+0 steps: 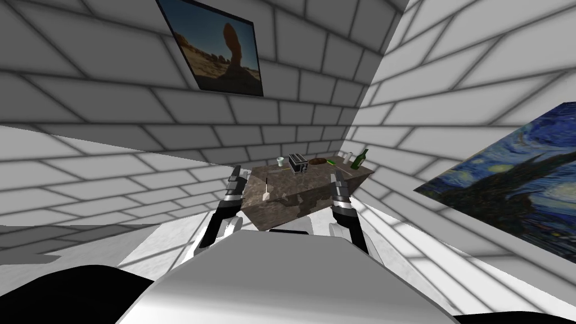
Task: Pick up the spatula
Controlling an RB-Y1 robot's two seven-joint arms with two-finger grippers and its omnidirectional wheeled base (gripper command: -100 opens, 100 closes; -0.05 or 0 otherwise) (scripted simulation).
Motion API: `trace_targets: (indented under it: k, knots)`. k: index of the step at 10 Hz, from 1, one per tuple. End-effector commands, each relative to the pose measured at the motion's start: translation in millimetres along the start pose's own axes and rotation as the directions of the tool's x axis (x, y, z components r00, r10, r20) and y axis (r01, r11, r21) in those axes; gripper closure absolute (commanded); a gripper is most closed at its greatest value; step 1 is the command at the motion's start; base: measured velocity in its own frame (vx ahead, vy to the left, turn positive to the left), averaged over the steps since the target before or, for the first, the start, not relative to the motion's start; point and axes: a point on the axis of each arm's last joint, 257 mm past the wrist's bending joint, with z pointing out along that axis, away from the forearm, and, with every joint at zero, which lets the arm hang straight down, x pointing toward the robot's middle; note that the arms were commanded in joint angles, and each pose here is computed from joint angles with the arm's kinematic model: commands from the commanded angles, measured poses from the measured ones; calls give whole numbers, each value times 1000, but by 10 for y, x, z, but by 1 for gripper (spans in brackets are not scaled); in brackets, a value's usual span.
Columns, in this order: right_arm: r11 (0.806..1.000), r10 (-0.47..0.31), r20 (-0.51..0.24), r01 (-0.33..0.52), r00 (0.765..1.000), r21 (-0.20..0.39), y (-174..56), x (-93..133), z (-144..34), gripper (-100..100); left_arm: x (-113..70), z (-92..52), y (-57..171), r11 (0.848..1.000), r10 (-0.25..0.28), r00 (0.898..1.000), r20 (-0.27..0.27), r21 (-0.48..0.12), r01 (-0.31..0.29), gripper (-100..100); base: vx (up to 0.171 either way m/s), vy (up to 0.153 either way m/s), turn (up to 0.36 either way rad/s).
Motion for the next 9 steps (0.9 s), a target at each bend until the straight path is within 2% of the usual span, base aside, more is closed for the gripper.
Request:
trace_targets:
  k: [1,2,4,5,7,8,9]
  knots:
    - [1000,0,0,0,1000,0,0,0,0,0,73,10,108,998,39,998,-51,-36,-41,-100,-36,-21,-93]
    - [1000,0,0,0,1000,0,0,0,0,0,81,11,107,998,44,997,-59,-35,-46,-100,-25,-13,-25]
    - [1000,0,0,0,1000,0,0,0,0,0,138,10,258,991,94,988,-124,-81,-104,-100,-29,-21,-98]
    - [1000,0,0,0,1000,0,0,0,0,0,146,9,273,990,99,986,-134,-86,-111,-100,-28,-16,-44]
    - [1000,0,0,0,1000,0,0,0,0,0,179,-17,454,975,148,968,-201,-136,-177,-100,-29,-14,-124]
    - [1000,0,0,0,1000,0,0,0,0,0,186,-22,482,972,154,965,-213,-144,-187,-100,-25,-11,-57]
    - [1000,0,0,0,1000,0,0,0,0,0,189,-50,600,958,177,952,-251,-176,-225,-100,-20,-19,-89]
